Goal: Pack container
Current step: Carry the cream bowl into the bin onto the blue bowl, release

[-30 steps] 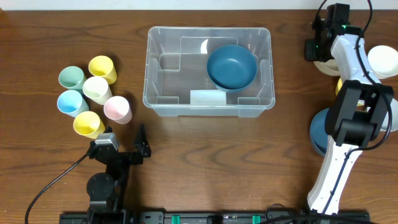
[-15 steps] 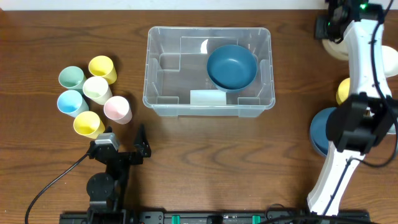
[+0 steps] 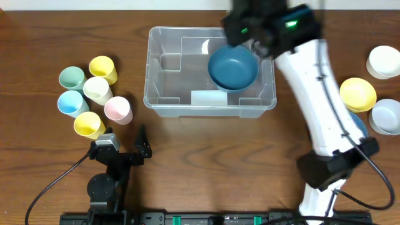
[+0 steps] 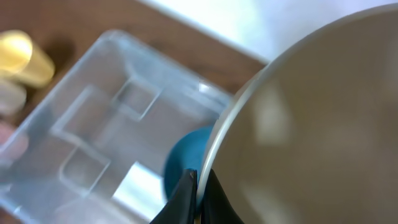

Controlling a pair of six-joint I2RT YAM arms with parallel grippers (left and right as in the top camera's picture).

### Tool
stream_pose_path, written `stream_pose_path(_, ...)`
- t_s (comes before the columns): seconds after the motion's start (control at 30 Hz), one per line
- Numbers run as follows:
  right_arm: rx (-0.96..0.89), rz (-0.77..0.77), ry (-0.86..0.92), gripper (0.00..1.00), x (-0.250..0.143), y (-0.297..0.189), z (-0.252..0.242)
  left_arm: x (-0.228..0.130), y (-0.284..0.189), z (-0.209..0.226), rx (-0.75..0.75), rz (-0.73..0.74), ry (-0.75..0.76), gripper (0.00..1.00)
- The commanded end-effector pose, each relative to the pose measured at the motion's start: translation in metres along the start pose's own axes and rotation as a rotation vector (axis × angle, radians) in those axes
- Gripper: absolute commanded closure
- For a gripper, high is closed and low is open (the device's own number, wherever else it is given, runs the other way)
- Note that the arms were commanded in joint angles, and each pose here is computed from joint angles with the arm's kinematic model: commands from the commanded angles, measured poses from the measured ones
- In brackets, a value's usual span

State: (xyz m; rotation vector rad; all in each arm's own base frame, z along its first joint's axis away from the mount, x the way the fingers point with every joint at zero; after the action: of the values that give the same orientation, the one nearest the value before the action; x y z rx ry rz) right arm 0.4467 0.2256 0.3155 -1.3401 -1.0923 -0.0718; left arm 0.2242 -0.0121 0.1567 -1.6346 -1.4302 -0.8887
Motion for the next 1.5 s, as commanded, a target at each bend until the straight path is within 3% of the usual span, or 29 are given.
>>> stream_pose_path(0.0,-0.065,0.134,-0.017,0.99,-0.027,0.039,0.012,-0.014,0.001,0.005,0.007,0.042,-0.001,0.02)
stream_pose_path(0.33,-0.011,0.325,-0.013,0.99,-0.082,0.103,0.04,-0.014,0.001,0.005,0.007,0.042,-0.001,0.02)
stream_pose_path(0.83,0.033,0.373,-0.01,0.99,-0.106,0.149,0.052,-0.014,0.001,0.005,0.007,0.042,-0.001,0.02)
stream_pose_path(0.87,0.041,0.38,-0.01,0.97,-0.109,0.153,0.053,-0.014,0.001,0.005,0.007,0.042,-0.001,0.02)
stream_pose_path(0.93,0.041,0.385,-0.01,0.69,-0.111,0.156,0.054,-0.014,0.001,0.005,0.007,0.042,-0.001,0.02)
stream_pose_path(1.0,0.041,0.381,-0.016,0.55,-0.11,0.156,0.054,-0.014,0.001,0.005,0.007,0.042,-0.001,0.02)
stream_pose_path(1.23,0.023,0.285,-0.021,0.51,-0.068,0.107,0.041,-0.014,0.001,0.005,0.007,0.042,-0.001,0.02)
stream_pose_path(1.37,-0.075,0.22,0.052,0.51,-0.041,0.036,0.005,-0.014,0.001,0.005,0.007,0.042,-0.001,0.02)
stream_pose_path(1.47,-0.161,0.204,0.183,0.49,-0.045,-0.02,-0.035,-0.014,0.001,0.005,0.007,0.042,-0.001,0.02)
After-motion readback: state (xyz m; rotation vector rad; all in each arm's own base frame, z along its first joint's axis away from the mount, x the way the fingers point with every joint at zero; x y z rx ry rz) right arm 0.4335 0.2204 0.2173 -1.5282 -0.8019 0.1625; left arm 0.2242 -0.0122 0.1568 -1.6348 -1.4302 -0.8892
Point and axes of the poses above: each gripper's point midway between its finger pads, its own y axis out along the fingers, its own z axis along the line the jaws close on, x = y × z, the point moved 2 cm from there along -y, back along the fingers, and after that the axes turned 11 degrees about -y, right-handed, at the moved point
